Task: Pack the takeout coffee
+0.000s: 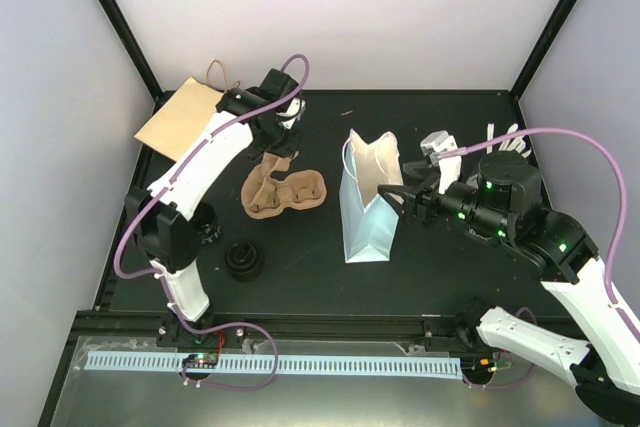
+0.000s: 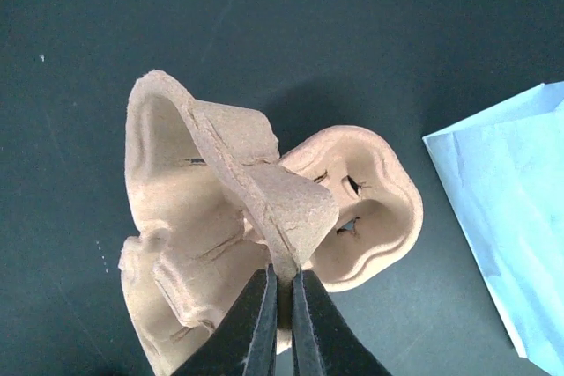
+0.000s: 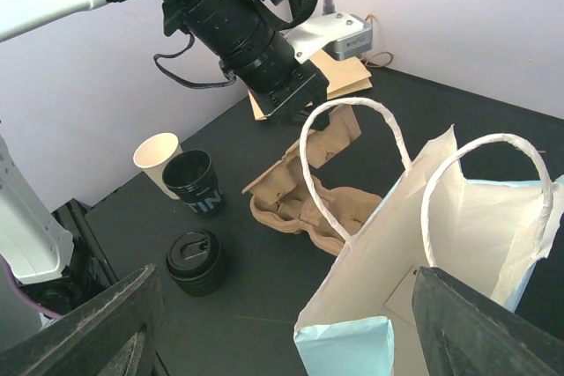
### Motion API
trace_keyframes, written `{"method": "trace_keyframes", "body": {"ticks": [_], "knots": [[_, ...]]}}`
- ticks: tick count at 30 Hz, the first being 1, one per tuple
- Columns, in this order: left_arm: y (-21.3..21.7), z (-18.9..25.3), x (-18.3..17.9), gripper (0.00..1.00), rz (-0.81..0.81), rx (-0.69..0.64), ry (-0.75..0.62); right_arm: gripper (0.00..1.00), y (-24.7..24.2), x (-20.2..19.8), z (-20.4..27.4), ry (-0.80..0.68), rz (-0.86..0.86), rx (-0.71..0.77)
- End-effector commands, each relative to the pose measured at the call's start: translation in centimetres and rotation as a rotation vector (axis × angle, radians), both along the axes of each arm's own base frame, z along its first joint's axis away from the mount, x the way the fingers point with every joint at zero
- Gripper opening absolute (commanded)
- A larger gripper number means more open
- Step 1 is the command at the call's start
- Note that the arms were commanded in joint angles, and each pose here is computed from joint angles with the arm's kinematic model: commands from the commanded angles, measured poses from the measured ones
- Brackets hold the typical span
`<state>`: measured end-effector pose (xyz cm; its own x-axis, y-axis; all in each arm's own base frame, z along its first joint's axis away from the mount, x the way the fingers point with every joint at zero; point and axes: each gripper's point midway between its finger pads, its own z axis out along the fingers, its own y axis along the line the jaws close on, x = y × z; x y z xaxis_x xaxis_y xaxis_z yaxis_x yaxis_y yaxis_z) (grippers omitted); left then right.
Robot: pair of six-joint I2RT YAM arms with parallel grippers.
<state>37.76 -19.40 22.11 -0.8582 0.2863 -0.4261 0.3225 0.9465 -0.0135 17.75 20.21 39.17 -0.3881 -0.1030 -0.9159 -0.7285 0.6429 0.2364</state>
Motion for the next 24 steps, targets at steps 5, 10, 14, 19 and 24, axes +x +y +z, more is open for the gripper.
{"method": "trace_keyframes", "body": {"ticks": [5, 10, 14, 19, 24], "knots": [[0.3, 4.8, -3.2, 0.05, -0.010, -0.037, -0.051, 0.79, -0.3, 0.1, 0.1, -0.009, -0.024, 0.007], [-0.7, 6.3, -7.0, 0.05, -0.070, -0.058, -0.064, 0.79, -1.1, 0.2, -0.5, -0.004, -0.057, -0.011], [-1.0, 5.3, -10.8, 0.06, -0.096, -0.034, -0.024, 0.79, -1.6, -0.2, -1.7, 0.021, -0.064, -0.025], [-2.4, 2.8, -15.3, 0.05, -0.132, -0.013, 0.029, 0.79, -2.4, -0.2, -4.9, 0.100, -0.120, -0.047], [-4.1, 2.2, -18.4, 0.05, -0.175, -0.026, 0.040, 0.79, -3.6, -0.1, -7.7, 0.163, -0.207, -0.036]]}}
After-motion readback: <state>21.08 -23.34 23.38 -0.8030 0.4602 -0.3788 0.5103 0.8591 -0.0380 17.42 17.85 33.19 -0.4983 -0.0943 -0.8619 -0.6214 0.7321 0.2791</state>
